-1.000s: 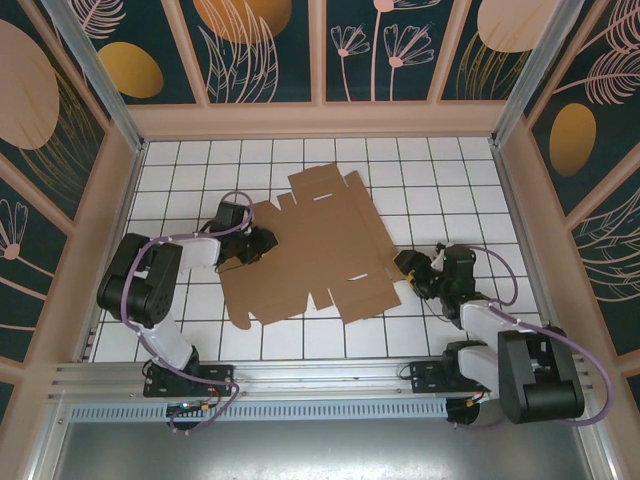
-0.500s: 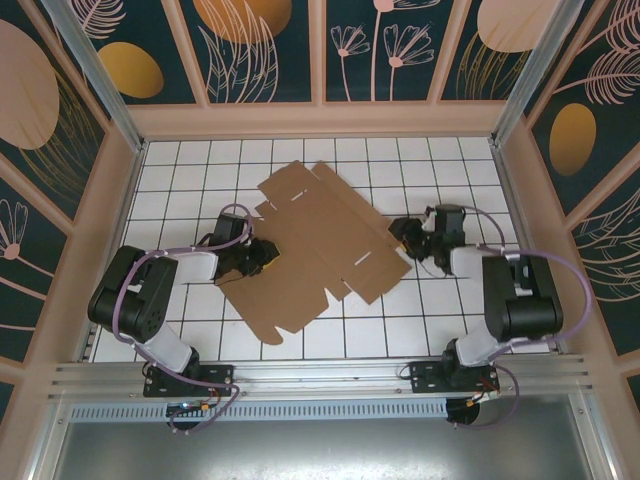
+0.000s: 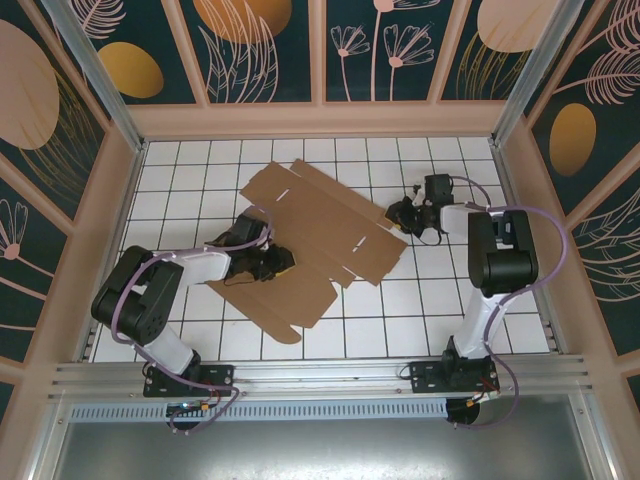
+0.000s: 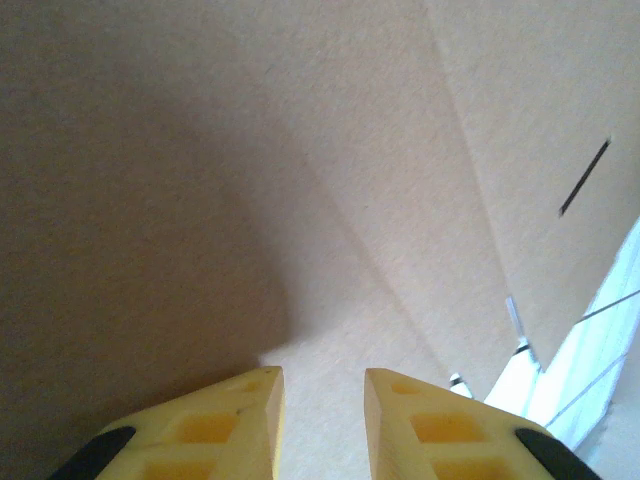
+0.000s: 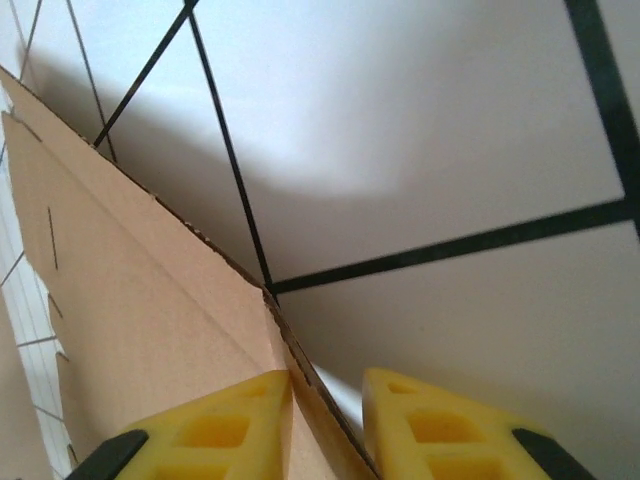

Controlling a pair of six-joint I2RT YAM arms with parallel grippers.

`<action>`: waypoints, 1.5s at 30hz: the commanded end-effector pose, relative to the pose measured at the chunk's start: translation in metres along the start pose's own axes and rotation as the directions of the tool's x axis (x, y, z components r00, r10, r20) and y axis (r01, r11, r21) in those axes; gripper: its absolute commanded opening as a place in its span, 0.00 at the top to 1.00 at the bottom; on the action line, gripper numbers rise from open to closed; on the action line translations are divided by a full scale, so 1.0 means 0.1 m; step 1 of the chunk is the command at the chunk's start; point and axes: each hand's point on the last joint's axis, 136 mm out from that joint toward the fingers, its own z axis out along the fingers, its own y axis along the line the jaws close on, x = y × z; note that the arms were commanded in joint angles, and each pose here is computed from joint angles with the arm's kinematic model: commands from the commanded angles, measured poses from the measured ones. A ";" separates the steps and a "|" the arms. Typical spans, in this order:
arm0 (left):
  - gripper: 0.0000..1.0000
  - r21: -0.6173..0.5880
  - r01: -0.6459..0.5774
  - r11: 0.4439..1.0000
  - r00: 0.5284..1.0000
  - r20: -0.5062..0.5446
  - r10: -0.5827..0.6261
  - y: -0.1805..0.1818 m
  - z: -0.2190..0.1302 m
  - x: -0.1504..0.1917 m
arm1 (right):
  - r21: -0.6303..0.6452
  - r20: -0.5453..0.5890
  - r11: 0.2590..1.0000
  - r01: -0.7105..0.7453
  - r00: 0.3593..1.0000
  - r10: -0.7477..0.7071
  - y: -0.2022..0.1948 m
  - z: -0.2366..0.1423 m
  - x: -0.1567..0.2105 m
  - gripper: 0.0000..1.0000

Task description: Fold the paper box

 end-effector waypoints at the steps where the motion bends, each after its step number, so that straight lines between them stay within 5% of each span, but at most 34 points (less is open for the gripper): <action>1: 0.72 -0.040 -0.101 0.994 0.992 0.069 0.104 -0.15 -0.22 -0.19 | 0.098 -0.020 0.995 0.031 0.999 -0.029 -0.12 -0.02 -0.05 0.77; 6: 0.72 -0.082 -0.149 0.985 0.966 0.199 0.163 -0.43 -0.42 -0.61 | 0.203 -0.035 0.974 0.100 0.995 -0.095 -0.11 -0.03 -0.11 0.82; 13: 0.68 -0.060 -0.180 0.982 0.952 0.241 0.190 -0.82 -0.34 -1.06 | 0.289 -0.111 0.940 0.180 0.982 -0.154 -0.18 -0.06 -0.06 0.81; 19: 0.66 -0.146 -0.214 0.966 0.949 0.203 0.241 -0.75 0.12 -1.48 | 0.286 -0.172 0.931 0.228 0.968 -0.184 -0.19 -0.03 -0.04 0.72; 23: 0.68 -0.190 -0.216 0.958 0.954 0.167 0.248 -0.63 0.42 -1.62 | 0.347 -0.054 0.913 0.216 0.976 -0.210 -0.12 -0.25 -0.24 0.48; 28: 0.70 -0.244 -0.192 0.950 0.963 0.138 0.230 -0.44 0.60 -1.64 | 0.437 0.123 0.878 0.196 0.954 -0.274 0.10 -0.80 -0.41 0.42; 31: 0.71 -0.249 -0.159 0.955 0.975 0.110 0.191 -0.32 0.72 -1.59 | 0.377 0.125 0.892 0.251 0.940 -0.317 0.39 -0.82 -0.11 0.50; 37: 0.75 -0.217 -0.097 0.971 0.988 0.094 0.120 -0.24 0.80 -1.52 | 0.273 -0.055 0.915 0.296 0.955 -0.293 0.44 -0.39 0.88 0.81; 45: 0.79 -0.154 -0.019 0.988 0.994 0.099 0.035 -0.20 0.70 -1.31 | 0.373 -0.158 0.891 0.259 0.964 -0.214 -0.25 -0.12 1.20 0.82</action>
